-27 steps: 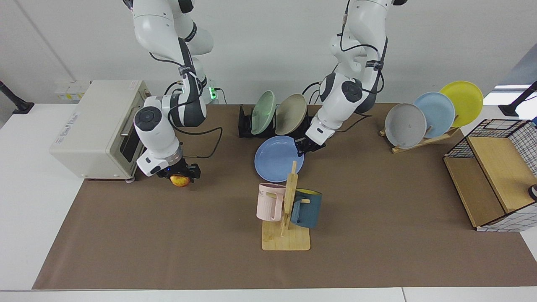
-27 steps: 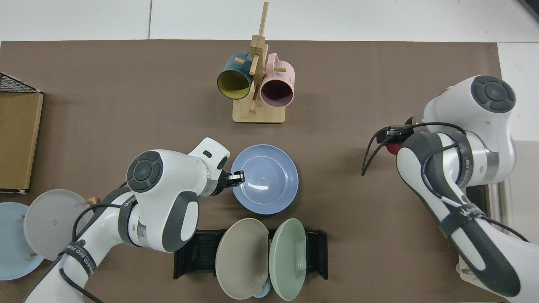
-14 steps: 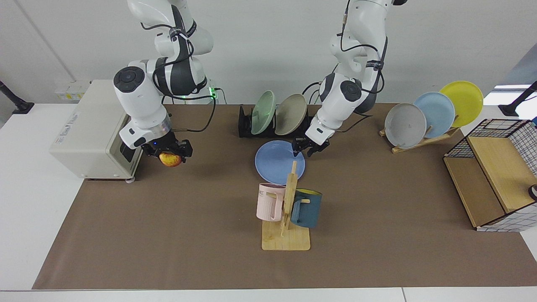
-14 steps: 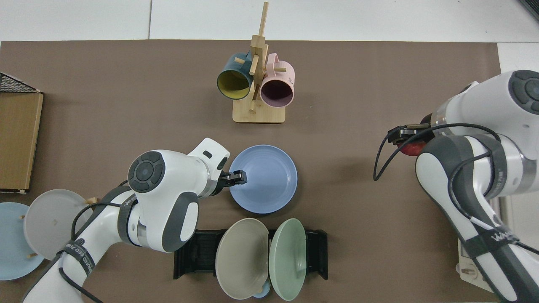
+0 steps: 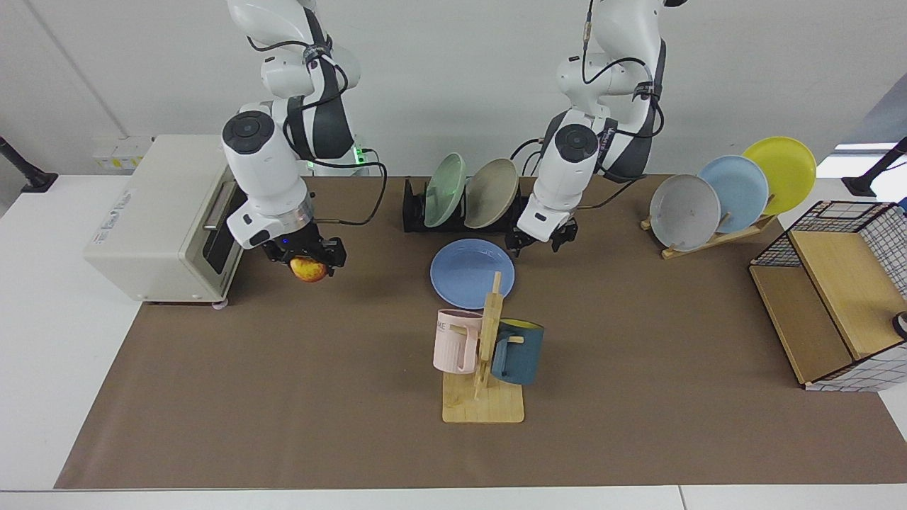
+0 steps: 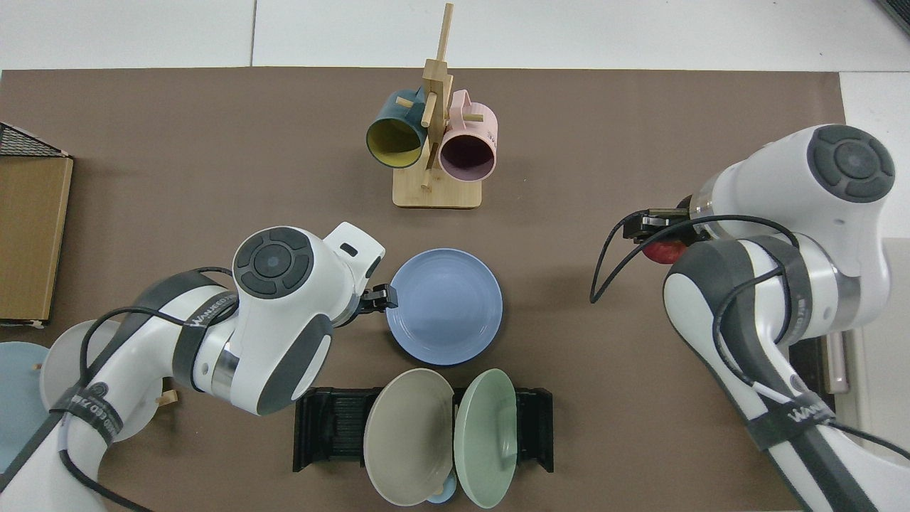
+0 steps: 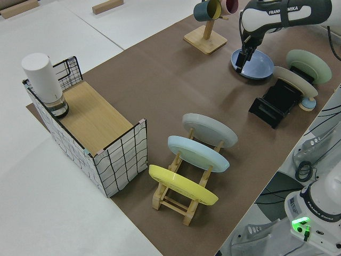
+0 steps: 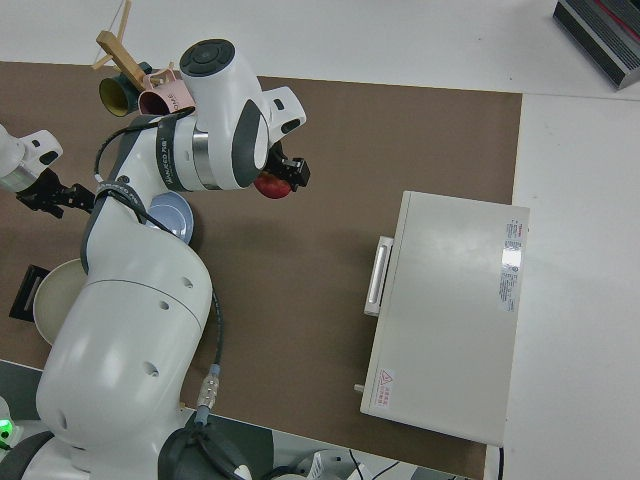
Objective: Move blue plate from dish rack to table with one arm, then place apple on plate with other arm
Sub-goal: 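Withdraw the left gripper while the right gripper carries the apple over the plate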
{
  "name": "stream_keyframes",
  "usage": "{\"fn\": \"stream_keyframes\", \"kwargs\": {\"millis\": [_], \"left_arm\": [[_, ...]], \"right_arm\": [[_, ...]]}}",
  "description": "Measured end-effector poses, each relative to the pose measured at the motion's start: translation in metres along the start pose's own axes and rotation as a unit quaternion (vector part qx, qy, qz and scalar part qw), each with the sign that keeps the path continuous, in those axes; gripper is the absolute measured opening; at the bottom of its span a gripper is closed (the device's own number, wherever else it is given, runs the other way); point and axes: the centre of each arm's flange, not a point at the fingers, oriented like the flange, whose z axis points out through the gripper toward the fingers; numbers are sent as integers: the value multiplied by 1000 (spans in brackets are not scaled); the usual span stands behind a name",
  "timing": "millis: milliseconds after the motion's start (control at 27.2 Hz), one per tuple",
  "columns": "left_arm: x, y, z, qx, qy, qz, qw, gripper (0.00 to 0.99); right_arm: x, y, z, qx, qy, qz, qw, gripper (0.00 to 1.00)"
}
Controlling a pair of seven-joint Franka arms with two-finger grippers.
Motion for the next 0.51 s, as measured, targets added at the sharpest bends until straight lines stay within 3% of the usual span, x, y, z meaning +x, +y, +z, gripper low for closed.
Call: {"fn": "stream_keyframes", "kwargs": {"millis": [514], "left_arm": [[20, -82, -116, 35, 3, -59, 998, 987]], "right_arm": [[-22, -105, 17, 4, 6, 42, 999, 762]]}}
